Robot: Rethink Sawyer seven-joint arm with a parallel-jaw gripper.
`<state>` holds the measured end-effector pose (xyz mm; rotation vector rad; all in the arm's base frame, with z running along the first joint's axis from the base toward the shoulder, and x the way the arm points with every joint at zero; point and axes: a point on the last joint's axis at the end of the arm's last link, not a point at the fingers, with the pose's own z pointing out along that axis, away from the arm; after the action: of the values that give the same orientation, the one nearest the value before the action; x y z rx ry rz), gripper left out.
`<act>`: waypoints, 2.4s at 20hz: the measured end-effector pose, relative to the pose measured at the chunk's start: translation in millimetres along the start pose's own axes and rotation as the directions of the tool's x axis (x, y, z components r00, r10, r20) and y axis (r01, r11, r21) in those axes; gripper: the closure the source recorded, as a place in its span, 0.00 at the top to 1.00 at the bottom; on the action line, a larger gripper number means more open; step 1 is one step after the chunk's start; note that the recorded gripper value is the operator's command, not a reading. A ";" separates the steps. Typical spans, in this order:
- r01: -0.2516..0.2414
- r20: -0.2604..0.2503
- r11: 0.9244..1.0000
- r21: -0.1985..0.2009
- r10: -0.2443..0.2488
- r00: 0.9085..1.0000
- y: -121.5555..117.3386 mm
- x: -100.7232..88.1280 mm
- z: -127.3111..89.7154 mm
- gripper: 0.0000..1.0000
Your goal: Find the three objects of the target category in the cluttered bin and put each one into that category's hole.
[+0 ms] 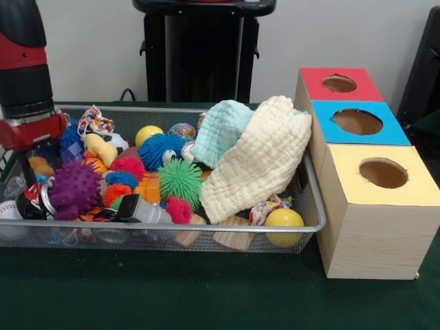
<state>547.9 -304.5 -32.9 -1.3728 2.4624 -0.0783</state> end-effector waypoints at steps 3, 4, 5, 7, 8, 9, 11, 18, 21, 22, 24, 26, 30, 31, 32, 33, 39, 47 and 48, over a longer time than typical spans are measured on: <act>-0.016 0.011 1.000 0.006 0.016 1.000 -3.7 2.6 2.7 1.00; -0.018 0.013 1.000 0.007 0.018 1.000 -4.2 3.2 3.2 1.00; -0.020 0.014 1.000 0.008 0.020 1.000 -4.7 3.9 3.6 1.00; -0.022 0.020 1.000 0.011 0.022 1.000 -6.4 5.3 5.0 1.00; -0.020 0.023 1.000 0.012 0.020 1.000 -7.4 5.6 5.9 1.00; -0.017 0.025 1.000 0.013 0.017 1.000 -7.8 5.7 6.6 1.00; -0.005 0.029 1.000 0.015 0.004 1.000 -8.6 6.8 8.8 1.00; 0.030 0.034 0.999 0.014 -0.031 0.999 -8.1 7.4 12.7 1.00; 0.032 0.035 0.999 0.014 -0.032 0.999 -8.4 7.7 13.6 1.00; 0.030 0.035 0.999 0.015 -0.031 0.999 -8.8 8.1 14.0 1.00; 0.030 0.035 0.999 0.015 -0.030 0.999 -9.1 8.3 14.2 1.00; 0.029 0.035 0.999 0.015 -0.030 0.999 -9.3 8.4 14.5 1.00; 0.028 0.034 0.999 0.016 -0.029 0.999 -9.6 8.7 14.6 1.00; 0.029 0.034 0.999 0.016 -0.029 0.999 -9.6 8.8 14.6 1.00; 0.028 0.034 0.999 0.016 -0.029 0.999 -9.9 9.0 14.6 1.00; 0.028 0.034 0.999 0.017 -0.029 0.999 -10.1 9.1 14.6 1.00; 0.026 0.031 0.999 0.020 -0.026 0.999 -12.1 10.4 14.6 1.00; 0.018 0.025 0.999 0.031 -0.019 0.999 -18.7 14.3 14.2 0.00; 0.018 0.026 0.999 0.031 -0.019 0.999 -19.0 14.3 14.2 0.00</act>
<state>560.8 -325.2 -46.1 -1.3753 2.4177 -0.1016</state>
